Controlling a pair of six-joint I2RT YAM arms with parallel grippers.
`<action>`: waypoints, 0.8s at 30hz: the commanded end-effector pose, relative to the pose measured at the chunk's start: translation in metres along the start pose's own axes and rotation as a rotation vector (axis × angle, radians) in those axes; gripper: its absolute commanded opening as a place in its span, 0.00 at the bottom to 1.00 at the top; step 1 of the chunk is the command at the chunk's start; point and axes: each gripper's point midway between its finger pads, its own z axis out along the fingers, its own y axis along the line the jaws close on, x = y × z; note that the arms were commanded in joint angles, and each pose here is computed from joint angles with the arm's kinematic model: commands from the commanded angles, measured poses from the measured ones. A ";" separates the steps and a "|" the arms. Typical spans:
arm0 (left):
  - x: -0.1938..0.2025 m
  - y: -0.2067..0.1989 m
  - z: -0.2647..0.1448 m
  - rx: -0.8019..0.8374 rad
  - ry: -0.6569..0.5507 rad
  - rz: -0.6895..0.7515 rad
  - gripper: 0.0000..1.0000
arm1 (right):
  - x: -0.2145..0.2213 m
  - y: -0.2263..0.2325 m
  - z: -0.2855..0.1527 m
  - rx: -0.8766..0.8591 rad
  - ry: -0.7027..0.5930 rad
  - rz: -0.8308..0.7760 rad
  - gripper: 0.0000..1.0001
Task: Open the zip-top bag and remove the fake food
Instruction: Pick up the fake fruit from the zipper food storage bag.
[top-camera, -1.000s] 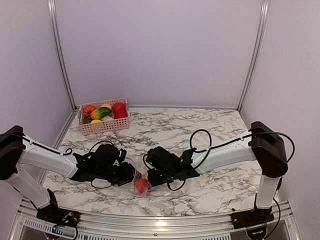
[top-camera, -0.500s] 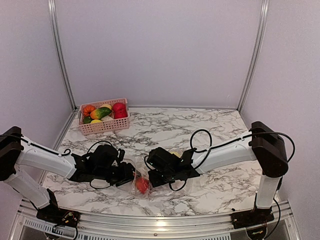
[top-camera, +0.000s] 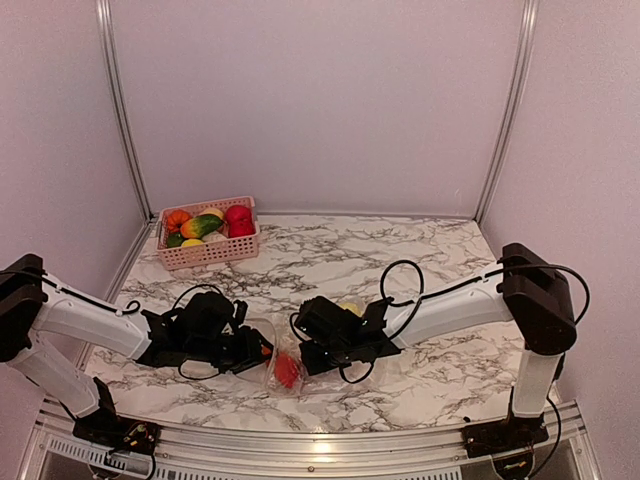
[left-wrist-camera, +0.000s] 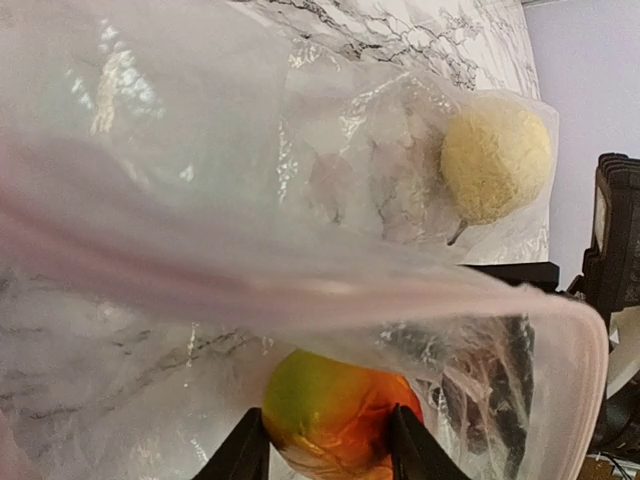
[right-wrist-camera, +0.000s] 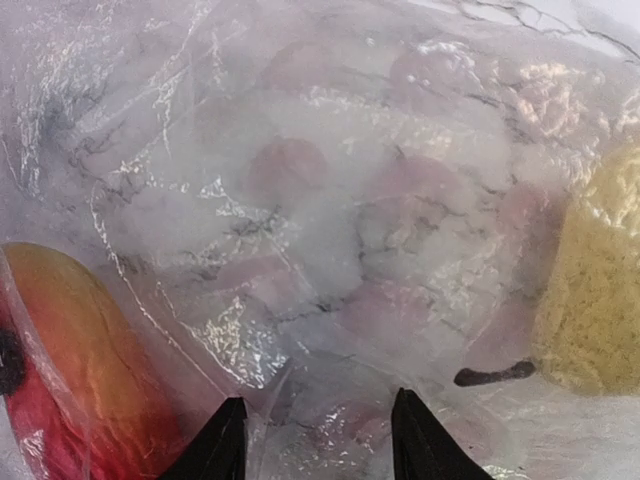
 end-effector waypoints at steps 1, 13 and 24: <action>0.004 0.000 0.006 0.016 0.011 -0.008 0.38 | 0.005 -0.004 -0.001 0.022 0.014 -0.013 0.47; -0.008 -0.006 -0.009 0.007 -0.051 0.028 0.24 | 0.008 -0.020 -0.002 0.065 0.011 0.012 0.47; -0.023 0.001 -0.036 -0.075 -0.130 0.071 0.24 | 0.003 -0.035 -0.008 0.087 -0.010 0.043 0.47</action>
